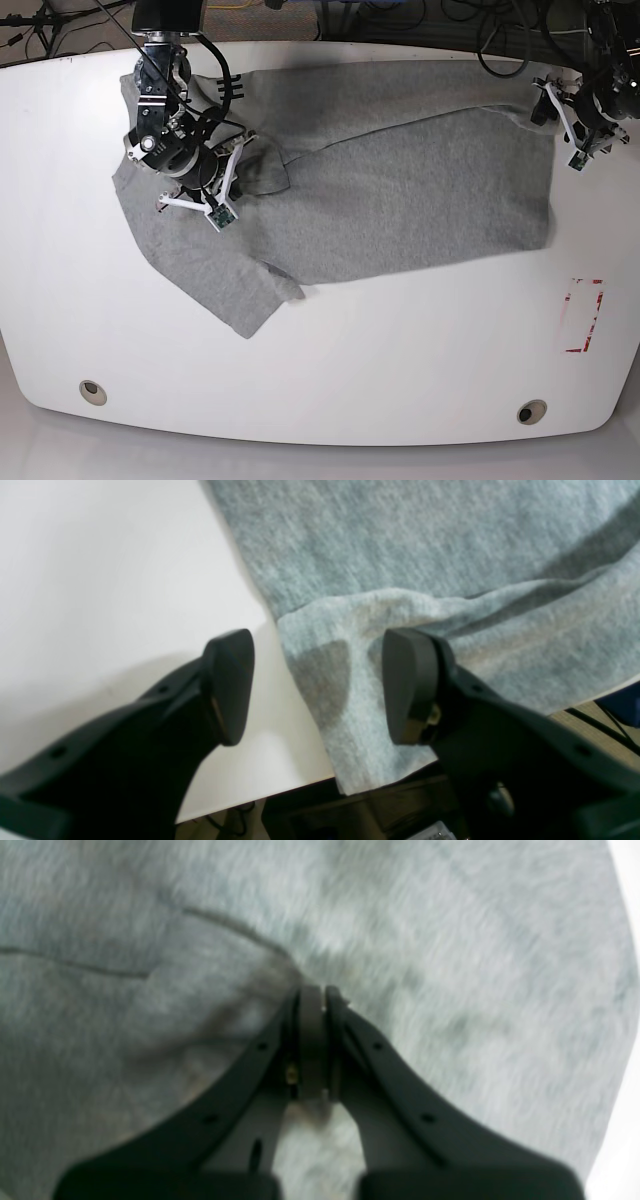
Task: Fold the T-shirt properly
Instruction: 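Pull the grasped fabric with the right gripper to smooth the shirt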
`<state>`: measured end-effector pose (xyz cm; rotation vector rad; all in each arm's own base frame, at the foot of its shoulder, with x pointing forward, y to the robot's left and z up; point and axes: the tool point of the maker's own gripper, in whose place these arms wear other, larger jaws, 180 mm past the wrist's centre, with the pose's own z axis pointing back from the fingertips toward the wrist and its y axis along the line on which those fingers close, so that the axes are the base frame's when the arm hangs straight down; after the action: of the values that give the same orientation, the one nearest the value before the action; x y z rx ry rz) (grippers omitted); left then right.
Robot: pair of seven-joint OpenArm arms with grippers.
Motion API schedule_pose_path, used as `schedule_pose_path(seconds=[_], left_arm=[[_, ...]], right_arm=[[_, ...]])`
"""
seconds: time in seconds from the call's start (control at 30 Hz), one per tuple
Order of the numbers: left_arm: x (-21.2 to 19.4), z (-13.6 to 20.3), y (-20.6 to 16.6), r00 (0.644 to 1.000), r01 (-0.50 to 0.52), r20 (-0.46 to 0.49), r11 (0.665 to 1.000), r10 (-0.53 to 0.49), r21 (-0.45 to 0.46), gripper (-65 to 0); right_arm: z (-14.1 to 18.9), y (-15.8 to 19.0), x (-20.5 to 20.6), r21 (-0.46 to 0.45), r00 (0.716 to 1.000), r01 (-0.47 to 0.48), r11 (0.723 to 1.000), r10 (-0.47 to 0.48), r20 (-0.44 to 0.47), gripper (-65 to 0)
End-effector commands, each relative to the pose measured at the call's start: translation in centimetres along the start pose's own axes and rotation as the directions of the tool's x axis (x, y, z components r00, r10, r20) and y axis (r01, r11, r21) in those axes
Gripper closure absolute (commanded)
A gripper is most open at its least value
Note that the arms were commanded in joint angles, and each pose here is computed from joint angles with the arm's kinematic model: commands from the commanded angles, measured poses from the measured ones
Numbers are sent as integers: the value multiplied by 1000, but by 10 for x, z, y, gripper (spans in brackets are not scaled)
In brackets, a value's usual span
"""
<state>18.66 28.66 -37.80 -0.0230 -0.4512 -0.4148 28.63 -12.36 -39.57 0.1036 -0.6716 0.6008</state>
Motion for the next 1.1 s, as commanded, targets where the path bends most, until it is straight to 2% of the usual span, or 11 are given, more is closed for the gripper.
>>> schedule_pose_path(seconds=[0.0, 0.23, 0.77, 1.07], left_arm=[[7, 5, 7, 1000, 14, 21, 1000, -14, 17, -379], [7, 5, 7, 1000, 14, 21, 1000, -14, 17, -379], [7, 5, 7, 1000, 14, 21, 1000, -14, 17, -379], [7, 5, 7, 1000, 14, 21, 1000, -14, 17, -379]], right_arm=[[3, -8, 10, -17, 999, -5, 1000, 6, 32, 0], [6, -17, 9, -36, 999, -24, 999, 25, 25, 0], [8, -38, 47, -79, 994, -47, 996, 54, 96, 0], [-3, -45, 48, -65, 996, -30, 997, 35, 80, -2]])
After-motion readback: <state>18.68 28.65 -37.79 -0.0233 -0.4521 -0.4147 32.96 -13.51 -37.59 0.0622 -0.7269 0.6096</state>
